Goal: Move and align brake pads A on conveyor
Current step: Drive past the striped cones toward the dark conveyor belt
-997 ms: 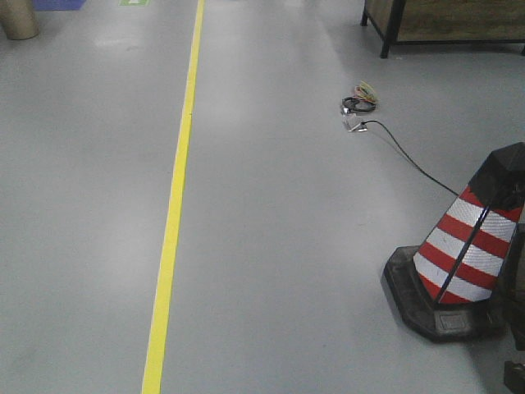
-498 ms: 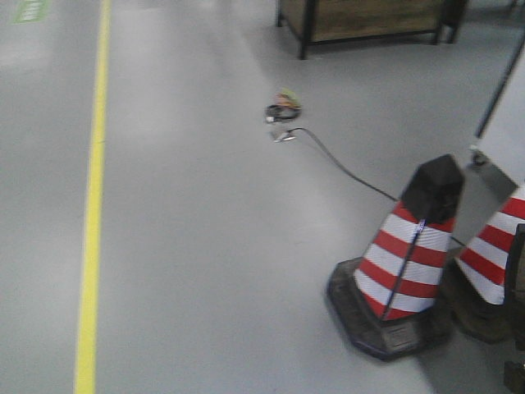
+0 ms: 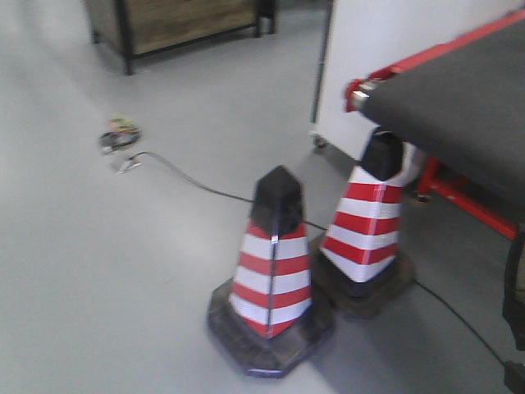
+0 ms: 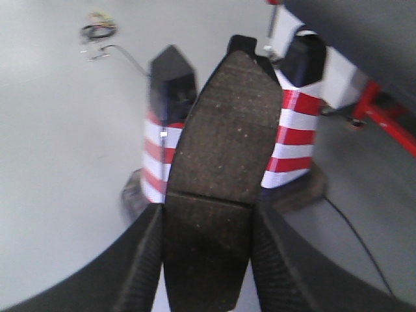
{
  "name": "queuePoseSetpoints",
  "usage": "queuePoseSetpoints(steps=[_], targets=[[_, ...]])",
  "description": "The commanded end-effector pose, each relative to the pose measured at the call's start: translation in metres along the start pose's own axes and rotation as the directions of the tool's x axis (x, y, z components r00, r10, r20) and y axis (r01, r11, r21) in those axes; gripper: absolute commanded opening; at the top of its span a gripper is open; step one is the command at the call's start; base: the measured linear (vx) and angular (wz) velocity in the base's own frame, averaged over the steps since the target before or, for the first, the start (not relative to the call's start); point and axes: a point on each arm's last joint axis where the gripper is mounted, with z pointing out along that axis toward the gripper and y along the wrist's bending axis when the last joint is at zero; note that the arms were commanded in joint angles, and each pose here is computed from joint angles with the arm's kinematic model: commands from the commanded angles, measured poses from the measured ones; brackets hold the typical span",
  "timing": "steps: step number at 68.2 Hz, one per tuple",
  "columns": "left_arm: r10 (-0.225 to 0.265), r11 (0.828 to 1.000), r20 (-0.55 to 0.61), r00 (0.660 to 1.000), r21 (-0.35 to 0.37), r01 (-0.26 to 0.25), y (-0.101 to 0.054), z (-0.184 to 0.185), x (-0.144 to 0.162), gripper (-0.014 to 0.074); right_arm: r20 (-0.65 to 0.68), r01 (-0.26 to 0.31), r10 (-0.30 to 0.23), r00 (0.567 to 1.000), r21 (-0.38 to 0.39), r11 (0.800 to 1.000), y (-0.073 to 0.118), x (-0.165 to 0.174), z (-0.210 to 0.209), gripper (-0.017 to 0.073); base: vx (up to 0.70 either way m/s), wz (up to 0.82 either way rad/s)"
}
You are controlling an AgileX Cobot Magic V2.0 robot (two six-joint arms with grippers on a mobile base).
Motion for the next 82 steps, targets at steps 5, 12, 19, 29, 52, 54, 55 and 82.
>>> queuePoseSetpoints(steps=[5,12,19,29,52,54,55,82], targets=[[-0.016,1.0,0.118,0.993,0.003,0.016,0.0005,-0.0025,-0.017,0.0146,0.112,0.006,-0.008,0.994,0.013,1.0,-0.0014,-0.0165,-0.0048,0.0004,0.28,-0.82],[-0.016,1.0,0.118,0.993,0.003,0.016,0.0005,-0.0025,-0.017,0.0146,0.112,0.006,-0.008,0.994,0.013,1.0,-0.0014,-0.0165,-0.0048,0.0004,0.27,-0.82],[-0.016,1.0,0.118,0.993,0.003,0.016,0.0005,-0.0025,-0.017,0.0146,0.112,0.006,-0.008,0.994,0.013,1.0,-0.0014,-0.0165,-0.0048,0.0004,0.27,-0.83],[-0.016,1.0,0.118,0.993,0.003,0.016,0.0005,-0.0025,-0.017,0.0146,0.112,0.006,-0.008,0.994,0.013,1.0,-0.0014,-0.0165,-0.0048,0.0004,0.26,-0.85],[-0.016,1.0,0.118,0.993,0.003,0.016,0.0005,-0.0025,-0.017,0.0146,0.112,0.006,-0.008,0.994,0.013,1.0,-0.0014,-0.0165,-0.0048,0.0004,0.24,-0.86],[-0.016,1.0,0.118,0.993,0.003,0.016,0.0005,-0.0025,-0.017,0.0146,0.112,0.006,-0.008,0.994,0.013,1.0,-0.0014,-0.0165,-0.0048,0.0004,0.22,-0.8],[-0.016,1.0,0.118,0.993,0.003,0.016,0.0005,-0.0025,-0.017,0.0146,0.112,0.006,-0.008,0.994,0.013,1.0,-0.0014,-0.0165,-0.0048,0.0004,0.22,-0.77],[-0.016,1.0,0.119,0.993,0.002,0.016,0.0006,-0.0025,-0.0171,0.0146,0.086,0.003,-0.004,0.996,0.009,1.0,-0.001,-0.0139,-0.0051,0.0004,0.24,-0.46]])
